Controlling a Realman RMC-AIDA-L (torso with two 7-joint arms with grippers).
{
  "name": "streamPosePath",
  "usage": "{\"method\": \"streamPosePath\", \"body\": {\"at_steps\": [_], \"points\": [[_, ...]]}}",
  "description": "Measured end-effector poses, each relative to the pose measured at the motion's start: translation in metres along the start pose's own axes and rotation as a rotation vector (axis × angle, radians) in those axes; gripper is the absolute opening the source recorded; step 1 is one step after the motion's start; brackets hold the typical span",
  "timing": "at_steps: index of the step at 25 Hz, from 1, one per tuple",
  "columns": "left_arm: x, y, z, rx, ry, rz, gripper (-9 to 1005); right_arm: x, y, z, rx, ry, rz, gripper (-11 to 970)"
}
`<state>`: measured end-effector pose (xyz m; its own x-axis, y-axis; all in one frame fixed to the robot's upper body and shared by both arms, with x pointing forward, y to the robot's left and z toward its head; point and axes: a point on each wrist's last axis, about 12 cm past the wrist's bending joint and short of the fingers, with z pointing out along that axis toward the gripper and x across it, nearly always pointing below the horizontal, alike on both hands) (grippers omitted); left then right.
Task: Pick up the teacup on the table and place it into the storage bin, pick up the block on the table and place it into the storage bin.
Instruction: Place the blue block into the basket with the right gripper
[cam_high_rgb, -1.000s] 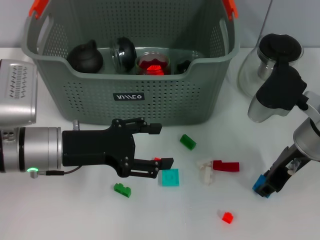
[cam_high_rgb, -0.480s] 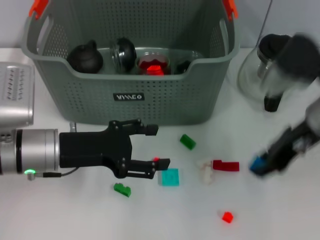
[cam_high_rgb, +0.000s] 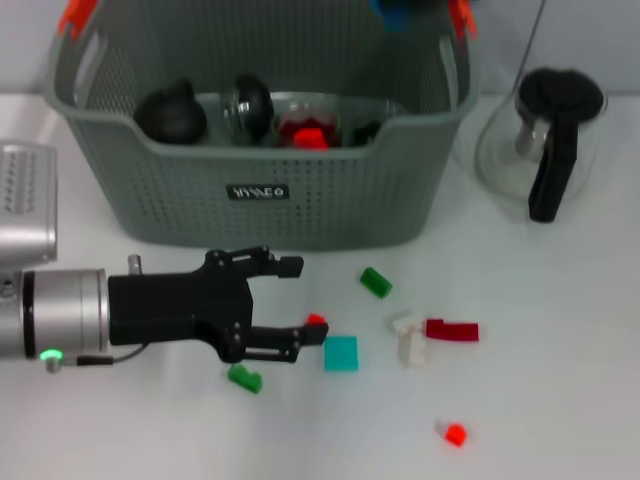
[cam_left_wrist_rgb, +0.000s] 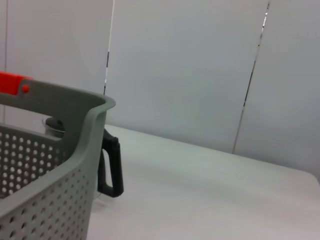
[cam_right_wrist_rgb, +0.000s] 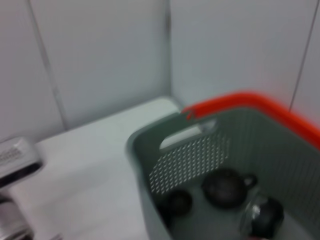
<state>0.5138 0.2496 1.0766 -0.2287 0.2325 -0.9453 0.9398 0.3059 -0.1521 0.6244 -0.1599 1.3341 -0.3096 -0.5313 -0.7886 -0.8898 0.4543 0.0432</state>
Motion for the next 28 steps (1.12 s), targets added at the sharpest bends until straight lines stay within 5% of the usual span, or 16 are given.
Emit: {"method": "streamPosePath", "body": {"at_steps": [6,13,18,25,28], "points": [[-0.002,0.001,0.002,0.002,-0.008,0.002,855,-0.008,-0.039,0.067,0.062,0.06,-0.011,422],[-0.003,0.002,0.003,0.003,-0.01,-0.004,855,0.005,-0.041,0.102,0.104,0.109,-0.06,422],[-0.003,0.002,0.003,0.003,-0.01,-0.004,855,0.008,-0.042,0.103,0.12,0.108,-0.068,423],[-0.002,0.001,0.003,0.005,-0.011,-0.006,854,0.009,-0.038,0.087,0.082,0.041,-0.095,721],[-0.002,0.0,0.003,0.01,-0.014,-0.004,854,0.015,-0.022,0.058,-0.03,-0.057,-0.131,837]]}}
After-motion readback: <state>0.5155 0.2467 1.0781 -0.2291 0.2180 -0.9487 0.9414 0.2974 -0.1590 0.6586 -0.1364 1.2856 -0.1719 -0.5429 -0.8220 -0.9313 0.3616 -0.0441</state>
